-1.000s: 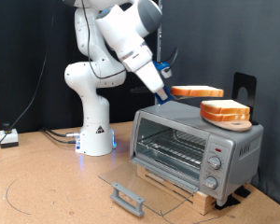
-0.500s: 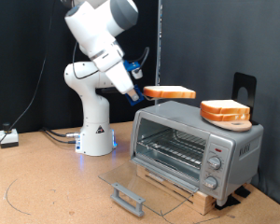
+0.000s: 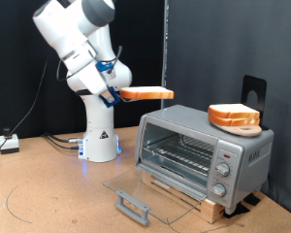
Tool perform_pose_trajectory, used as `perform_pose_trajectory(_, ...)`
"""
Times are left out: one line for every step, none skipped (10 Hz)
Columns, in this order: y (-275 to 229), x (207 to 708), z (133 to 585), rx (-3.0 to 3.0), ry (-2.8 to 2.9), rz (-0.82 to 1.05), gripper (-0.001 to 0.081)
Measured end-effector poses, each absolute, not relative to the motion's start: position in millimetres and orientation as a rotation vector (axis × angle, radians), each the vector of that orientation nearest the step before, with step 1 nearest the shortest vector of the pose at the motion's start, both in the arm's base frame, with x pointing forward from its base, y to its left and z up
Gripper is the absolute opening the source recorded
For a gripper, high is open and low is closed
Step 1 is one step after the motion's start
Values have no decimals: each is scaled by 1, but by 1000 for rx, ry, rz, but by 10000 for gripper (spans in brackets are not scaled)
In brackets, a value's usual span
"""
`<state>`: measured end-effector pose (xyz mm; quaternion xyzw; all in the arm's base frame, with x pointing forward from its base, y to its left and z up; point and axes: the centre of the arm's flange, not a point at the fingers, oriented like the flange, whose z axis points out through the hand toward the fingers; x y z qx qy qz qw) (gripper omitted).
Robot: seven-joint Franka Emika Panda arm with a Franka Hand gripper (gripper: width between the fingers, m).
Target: Make a piece of toast with the oven
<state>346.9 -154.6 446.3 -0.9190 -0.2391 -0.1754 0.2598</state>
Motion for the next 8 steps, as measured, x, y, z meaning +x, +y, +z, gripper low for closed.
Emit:
perform_pose_trajectory(-169, 342, 448, -2499, -642, -476, 412)
perform_pose_trajectory(-174, 340, 448, -2500, -640, -469, 412)
perform_pose_trajectory(-173, 340, 447, -2499, -640, -467, 412)
perform_pose_trajectory(-172, 339, 443, -2488, -668, -466, 412)
perform_pose_trajectory(-170, 337, 435, -2479, -701, -450, 412)
perform_pose_trajectory(-170, 337, 423, -2486, -725, -410, 412)
perform_pose_trajectory(-170, 339, 408, -2507, -730, -378, 412)
perform_pose_trajectory(-170, 342, 393, -2527, -731, -360, 412)
